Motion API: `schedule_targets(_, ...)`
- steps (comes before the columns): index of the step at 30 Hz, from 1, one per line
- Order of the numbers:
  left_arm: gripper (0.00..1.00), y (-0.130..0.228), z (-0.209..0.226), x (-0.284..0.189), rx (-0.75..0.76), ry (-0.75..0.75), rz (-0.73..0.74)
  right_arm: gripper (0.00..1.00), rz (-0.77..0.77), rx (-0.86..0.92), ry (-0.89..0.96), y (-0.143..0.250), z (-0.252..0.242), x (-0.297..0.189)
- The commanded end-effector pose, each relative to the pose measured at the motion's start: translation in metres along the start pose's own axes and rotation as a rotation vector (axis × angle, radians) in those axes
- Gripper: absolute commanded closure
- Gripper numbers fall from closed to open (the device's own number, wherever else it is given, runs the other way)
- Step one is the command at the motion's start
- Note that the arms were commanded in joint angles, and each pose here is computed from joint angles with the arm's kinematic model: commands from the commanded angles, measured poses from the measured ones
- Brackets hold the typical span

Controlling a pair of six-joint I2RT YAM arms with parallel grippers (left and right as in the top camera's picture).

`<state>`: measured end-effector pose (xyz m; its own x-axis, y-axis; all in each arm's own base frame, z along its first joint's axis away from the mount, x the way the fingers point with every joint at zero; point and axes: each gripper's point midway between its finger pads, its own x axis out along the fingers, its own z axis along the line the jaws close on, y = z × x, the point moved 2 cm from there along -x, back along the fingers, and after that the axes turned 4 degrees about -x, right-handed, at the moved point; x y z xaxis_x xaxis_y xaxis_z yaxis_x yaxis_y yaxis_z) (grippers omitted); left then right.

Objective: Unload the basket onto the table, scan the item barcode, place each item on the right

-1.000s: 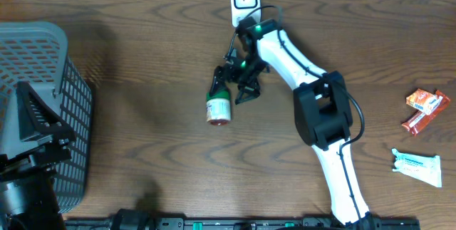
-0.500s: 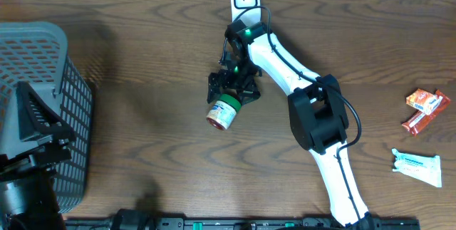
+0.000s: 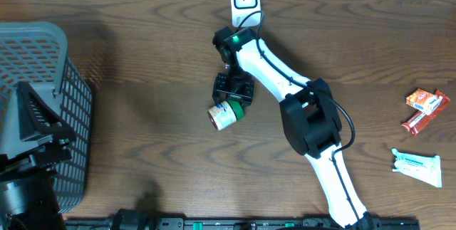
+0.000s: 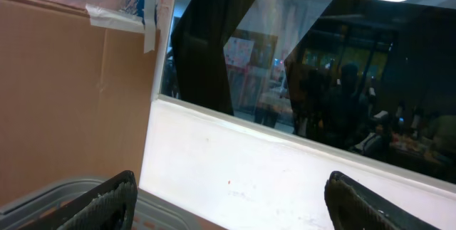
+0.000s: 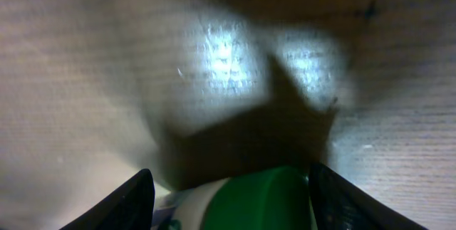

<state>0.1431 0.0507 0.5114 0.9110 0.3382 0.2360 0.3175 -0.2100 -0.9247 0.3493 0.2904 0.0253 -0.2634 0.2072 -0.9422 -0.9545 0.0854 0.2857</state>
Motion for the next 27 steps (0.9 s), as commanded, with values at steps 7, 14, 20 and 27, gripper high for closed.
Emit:
schedule_targets(7,0.15,-0.001,0.003,-0.003,-0.004,-0.009,-0.009,0.19,-0.263,-0.025,0.029,-0.021,0.004,-0.055)
schedule_targets(14,0.15,-0.001,0.003,-0.003,-0.002,-0.009,-0.007,0.01,-0.522,-0.241,0.065,0.003,-0.005,-0.174)
schedule_targets(20,0.16,-0.002,0.003,-0.003,-0.005,-0.009,-0.011,0.01,-0.493,-0.552,0.145,0.062,-0.021,-0.214)
schedule_targets(27,0.16,-0.003,0.002,-0.003,-0.008,-0.008,-0.017,0.08,-0.407,-0.51,0.1,0.081,-0.003,-0.182)
